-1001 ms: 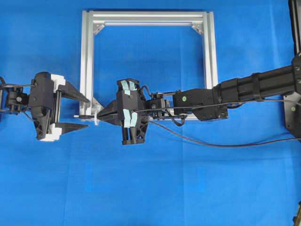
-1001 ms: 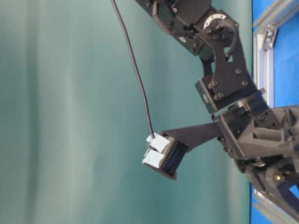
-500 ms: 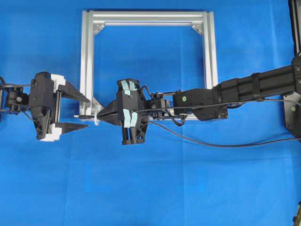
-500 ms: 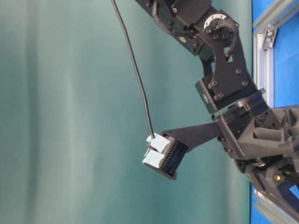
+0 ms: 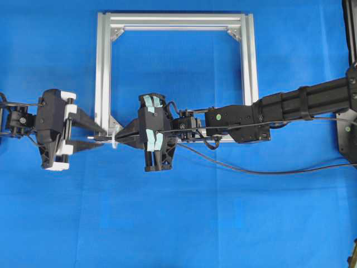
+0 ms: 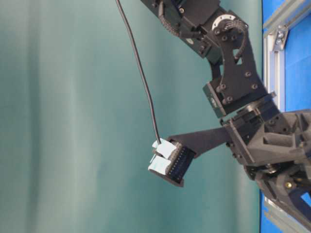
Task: Insert the wire through the string loop located on the left side.
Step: 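Move the left gripper right and grasp the plug emerging from the loop, then open the right gripper and pull the cable leftward through the loop with the left gripper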
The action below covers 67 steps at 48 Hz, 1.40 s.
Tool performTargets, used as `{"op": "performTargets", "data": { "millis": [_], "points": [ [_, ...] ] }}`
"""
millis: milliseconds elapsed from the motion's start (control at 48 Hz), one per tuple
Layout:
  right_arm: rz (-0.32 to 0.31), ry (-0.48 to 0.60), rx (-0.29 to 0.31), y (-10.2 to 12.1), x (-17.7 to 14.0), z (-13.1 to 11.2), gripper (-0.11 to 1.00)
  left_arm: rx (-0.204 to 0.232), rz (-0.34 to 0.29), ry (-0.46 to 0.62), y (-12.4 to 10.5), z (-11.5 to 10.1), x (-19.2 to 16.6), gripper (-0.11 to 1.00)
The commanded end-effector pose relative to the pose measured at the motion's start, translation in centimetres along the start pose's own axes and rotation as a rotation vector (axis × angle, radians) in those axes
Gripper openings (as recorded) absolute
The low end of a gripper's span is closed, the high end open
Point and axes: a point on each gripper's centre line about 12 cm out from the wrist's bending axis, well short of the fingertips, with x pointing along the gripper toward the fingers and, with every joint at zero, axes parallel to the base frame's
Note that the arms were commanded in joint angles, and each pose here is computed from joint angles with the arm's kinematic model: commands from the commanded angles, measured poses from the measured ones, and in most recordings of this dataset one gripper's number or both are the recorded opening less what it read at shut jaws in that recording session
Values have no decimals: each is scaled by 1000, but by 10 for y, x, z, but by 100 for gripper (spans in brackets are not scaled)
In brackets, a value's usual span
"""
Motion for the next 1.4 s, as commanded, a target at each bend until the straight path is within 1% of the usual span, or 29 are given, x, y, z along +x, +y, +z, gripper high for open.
{"op": "performTargets", "data": {
  "millis": [0,42,63,83,229,813,876,938,1001,1084,1105,1147,1188,1230,1293,1376],
  "points": [
    [3,-47,-1,0,-3,19,0,8,-6,-26,-2,7,1,20],
    [3,-47,-1,0,-3,19,0,8,-5,-32,-1,8,1,10],
    [3,-47,-1,0,-3,19,0,8,-5,-32,-1,8,1,7],
    [3,-47,-1,0,-3,19,0,9,-7,-38,-2,9,1,7],
    [2,-43,-1,0,-3,18,0,8,-5,-57,-1,11,1,7],
    [3,-47,2,0,-3,18,1,8,-5,-55,-1,11,0,7],
    [2,-44,5,0,-4,18,8,8,-5,-54,-1,10,0,7],
    [1,-48,14,0,-5,20,21,8,-5,-54,-1,10,0,7],
    [-2,-42,20,0,-6,19,37,9,-6,-50,-1,9,0,7],
    [-3,-39,21,0,-11,20,63,7,-5,-52,-1,9,-1,7],
    [-1,-40,19,1,-13,21,70,7,-5,-52,-1,9,-1,7],
    [-1,-43,21,1,-16,22,82,7,-5,-54,-1,10,0,7],
    [-1,-45,22,1,-19,23,90,7,-5,-52,-1,9,-1,7],
    [-1,-42,24,1,-22,22,93,7,-5,-54,-1,10,-1,7],
    [-3,-42,27,1,-26,22,90,7,-5,-54,-1,10,-1,7],
    [-3,-39,27,1,-31,21,91,8,-5,-47,-1,8,-2,7]
  ]
}}
